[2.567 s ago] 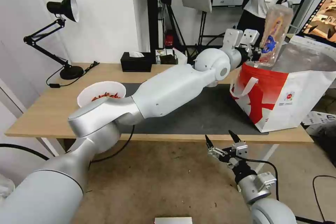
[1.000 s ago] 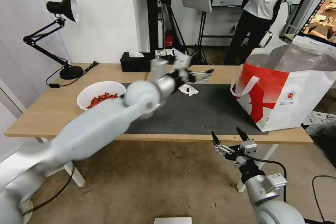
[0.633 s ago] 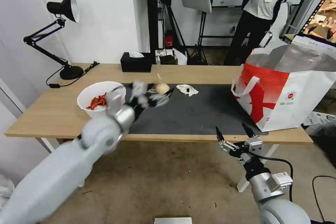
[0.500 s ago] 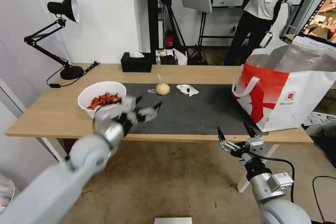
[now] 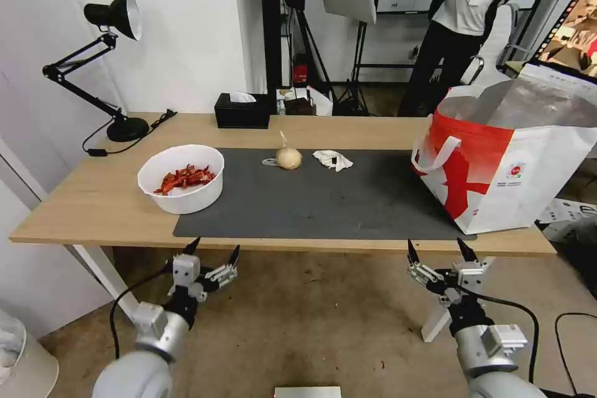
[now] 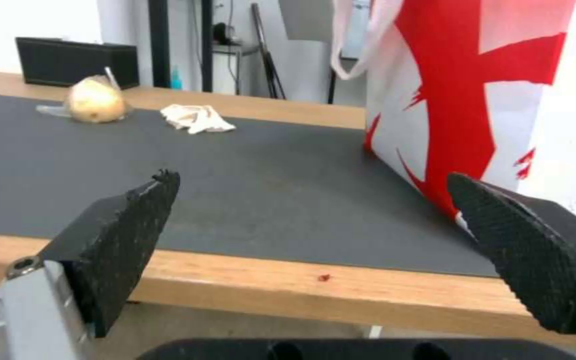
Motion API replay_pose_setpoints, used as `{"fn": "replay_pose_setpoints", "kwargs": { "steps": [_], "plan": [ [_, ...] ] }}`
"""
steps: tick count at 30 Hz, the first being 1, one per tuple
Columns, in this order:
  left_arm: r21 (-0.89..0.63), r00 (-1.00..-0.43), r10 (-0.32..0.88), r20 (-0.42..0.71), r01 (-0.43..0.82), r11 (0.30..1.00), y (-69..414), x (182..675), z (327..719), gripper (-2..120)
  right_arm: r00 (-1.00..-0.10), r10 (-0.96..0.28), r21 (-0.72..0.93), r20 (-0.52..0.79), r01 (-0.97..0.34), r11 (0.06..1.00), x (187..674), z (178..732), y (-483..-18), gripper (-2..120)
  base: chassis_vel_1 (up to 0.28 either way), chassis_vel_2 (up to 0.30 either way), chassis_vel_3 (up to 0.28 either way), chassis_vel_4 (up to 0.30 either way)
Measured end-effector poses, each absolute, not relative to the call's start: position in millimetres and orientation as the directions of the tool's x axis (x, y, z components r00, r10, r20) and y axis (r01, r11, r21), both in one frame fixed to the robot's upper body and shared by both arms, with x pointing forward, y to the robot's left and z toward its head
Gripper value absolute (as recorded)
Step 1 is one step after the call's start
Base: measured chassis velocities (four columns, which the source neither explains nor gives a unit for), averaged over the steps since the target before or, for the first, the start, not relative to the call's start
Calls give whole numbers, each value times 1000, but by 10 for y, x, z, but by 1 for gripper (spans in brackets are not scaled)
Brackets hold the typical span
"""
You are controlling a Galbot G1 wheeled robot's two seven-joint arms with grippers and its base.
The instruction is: Pick up the trash from the table and place it into the takeout bag.
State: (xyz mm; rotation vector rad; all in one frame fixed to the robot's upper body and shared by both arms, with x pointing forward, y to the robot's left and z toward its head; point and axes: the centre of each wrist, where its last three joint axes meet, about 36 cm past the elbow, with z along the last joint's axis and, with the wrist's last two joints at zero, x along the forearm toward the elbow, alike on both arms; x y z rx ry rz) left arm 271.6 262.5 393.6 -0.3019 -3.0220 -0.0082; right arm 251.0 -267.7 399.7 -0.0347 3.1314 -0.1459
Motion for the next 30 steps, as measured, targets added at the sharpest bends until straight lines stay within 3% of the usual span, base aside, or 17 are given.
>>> {"fn": "replay_pose_setpoints", "kwargs": {
  "steps": [30],
  "plan": [
    [-44, -978, 178, 110, 174, 984, 2584, 2710, 3865, 100, -998, -69, -81, 14, -70, 994, 2491, 3810, -2580, 100, 0, 0, 0, 0]
  ]
}}
